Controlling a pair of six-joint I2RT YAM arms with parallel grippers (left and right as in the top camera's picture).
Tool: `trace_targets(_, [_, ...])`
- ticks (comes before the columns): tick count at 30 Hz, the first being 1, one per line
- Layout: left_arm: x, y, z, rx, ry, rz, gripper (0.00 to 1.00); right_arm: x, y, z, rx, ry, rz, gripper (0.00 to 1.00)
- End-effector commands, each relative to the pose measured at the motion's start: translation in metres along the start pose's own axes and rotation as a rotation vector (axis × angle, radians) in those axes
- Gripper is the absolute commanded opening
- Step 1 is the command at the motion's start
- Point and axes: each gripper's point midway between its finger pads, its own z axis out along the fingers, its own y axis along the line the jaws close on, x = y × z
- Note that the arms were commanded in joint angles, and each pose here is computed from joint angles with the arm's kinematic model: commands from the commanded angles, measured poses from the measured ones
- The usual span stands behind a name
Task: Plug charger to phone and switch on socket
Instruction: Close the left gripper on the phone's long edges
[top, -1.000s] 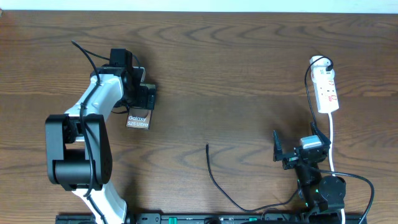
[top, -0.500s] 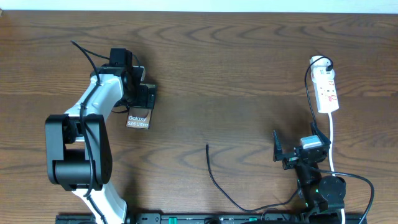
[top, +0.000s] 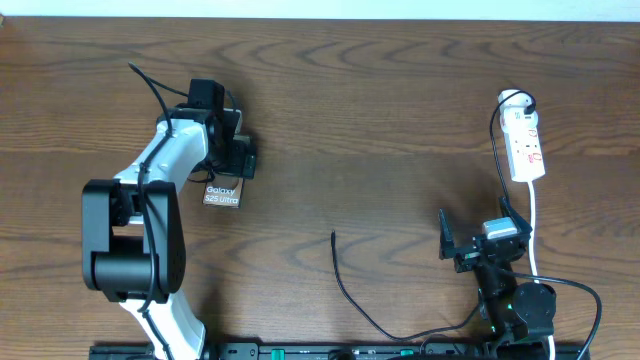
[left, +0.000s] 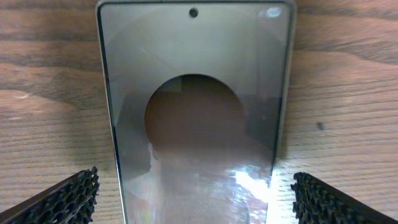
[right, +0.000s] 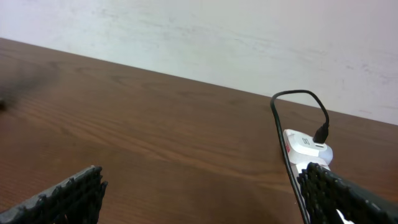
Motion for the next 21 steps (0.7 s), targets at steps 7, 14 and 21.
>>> trace_targets(7, [0.0047, 0.006, 0.0082, -0.029, 0.024, 0.011, 0.98, 0.0005, 0.0003, -0.0003, 0.001, 0.001, 0.01, 0.99])
trace_targets(14, [0.0029, 0.0062, 0.0084, -0.03, 0.017, 0.011, 0.98, 0.0004, 0.0003, -0.0003, 0.002, 0.0, 0.01, 0.99])
trace_targets(21, [0.0021, 0.0061, 0.0084, -0.03, 0.014, 0.011, 0.98, 0.0005, 0.0003, -0.0003, 0.001, 0.001, 0.01, 0.99])
